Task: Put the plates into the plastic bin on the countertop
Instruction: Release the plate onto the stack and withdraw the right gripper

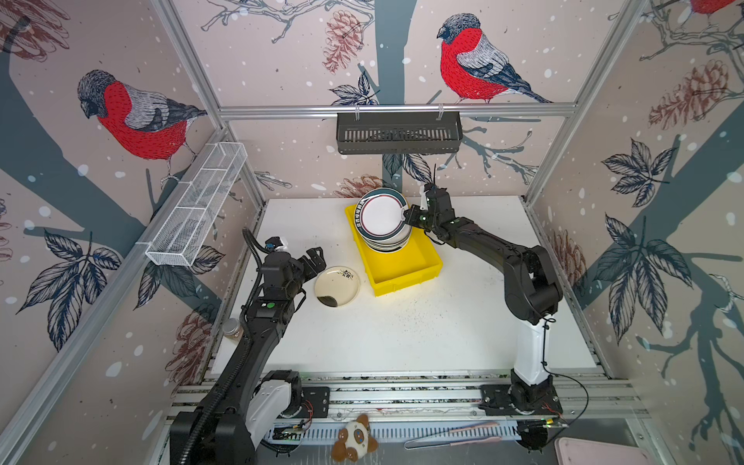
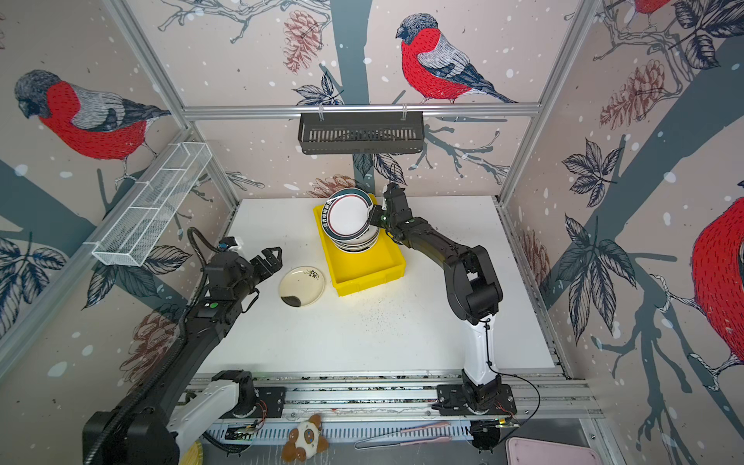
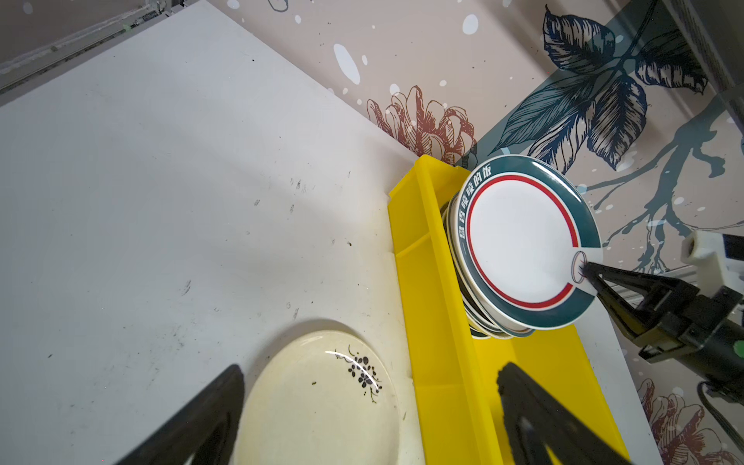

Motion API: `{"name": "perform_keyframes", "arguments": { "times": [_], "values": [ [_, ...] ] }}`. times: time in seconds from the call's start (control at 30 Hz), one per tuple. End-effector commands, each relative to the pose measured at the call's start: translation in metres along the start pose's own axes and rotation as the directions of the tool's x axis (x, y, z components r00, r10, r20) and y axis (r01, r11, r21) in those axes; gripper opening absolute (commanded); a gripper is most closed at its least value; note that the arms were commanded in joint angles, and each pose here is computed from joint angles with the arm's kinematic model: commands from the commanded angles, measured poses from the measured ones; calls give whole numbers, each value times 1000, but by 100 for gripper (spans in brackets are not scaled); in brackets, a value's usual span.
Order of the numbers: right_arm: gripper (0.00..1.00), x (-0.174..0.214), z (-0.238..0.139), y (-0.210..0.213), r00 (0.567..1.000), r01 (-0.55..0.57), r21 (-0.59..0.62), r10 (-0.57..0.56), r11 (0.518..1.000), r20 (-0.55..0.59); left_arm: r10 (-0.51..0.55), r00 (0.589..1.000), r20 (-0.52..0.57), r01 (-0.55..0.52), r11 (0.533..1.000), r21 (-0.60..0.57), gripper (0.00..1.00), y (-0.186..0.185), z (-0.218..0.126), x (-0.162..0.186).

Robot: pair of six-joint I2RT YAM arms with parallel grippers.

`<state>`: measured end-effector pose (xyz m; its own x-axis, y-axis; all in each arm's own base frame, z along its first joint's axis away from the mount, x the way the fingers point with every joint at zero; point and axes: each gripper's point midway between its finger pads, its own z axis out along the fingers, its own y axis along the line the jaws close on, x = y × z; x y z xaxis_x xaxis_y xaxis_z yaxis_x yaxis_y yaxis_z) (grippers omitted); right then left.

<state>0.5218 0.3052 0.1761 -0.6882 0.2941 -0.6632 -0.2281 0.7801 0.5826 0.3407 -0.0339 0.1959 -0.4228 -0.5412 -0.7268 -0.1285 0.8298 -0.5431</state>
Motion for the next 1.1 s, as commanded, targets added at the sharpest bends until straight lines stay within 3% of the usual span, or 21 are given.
{"name": "perform_keyframes", "arguments": {
  "times": [0.0, 0.17, 0.67, 0.77, 1.07],
  "values": [
    [0, -19, 6, 3, 998, -1, 9, 0, 1000, 66, 22, 1000, 15, -22, 1000, 21, 97, -8, 1, -5],
    [2, -10, 21, -11, 999, -19, 43, 18, 999, 28, 25, 1000, 8, -25, 1000, 11, 97, -6, 2, -2],
    [53, 1, -3, 7, 995, 101, 67, -102, 993, 19, 45, 998, -46, -45, 999, 12, 97, -11, 21, 12],
    [64, -4, -16, 13, 991, 127, 88, -131, 988, 39, 50, 997, -52, -50, 999, -4, 97, -9, 22, 15],
    [72, -31, -102, 52, 959, 190, 28, -192, 981, 210, 79, 992, -100, -88, 992, -87, 98, 14, 14, 35]
  ]
}}
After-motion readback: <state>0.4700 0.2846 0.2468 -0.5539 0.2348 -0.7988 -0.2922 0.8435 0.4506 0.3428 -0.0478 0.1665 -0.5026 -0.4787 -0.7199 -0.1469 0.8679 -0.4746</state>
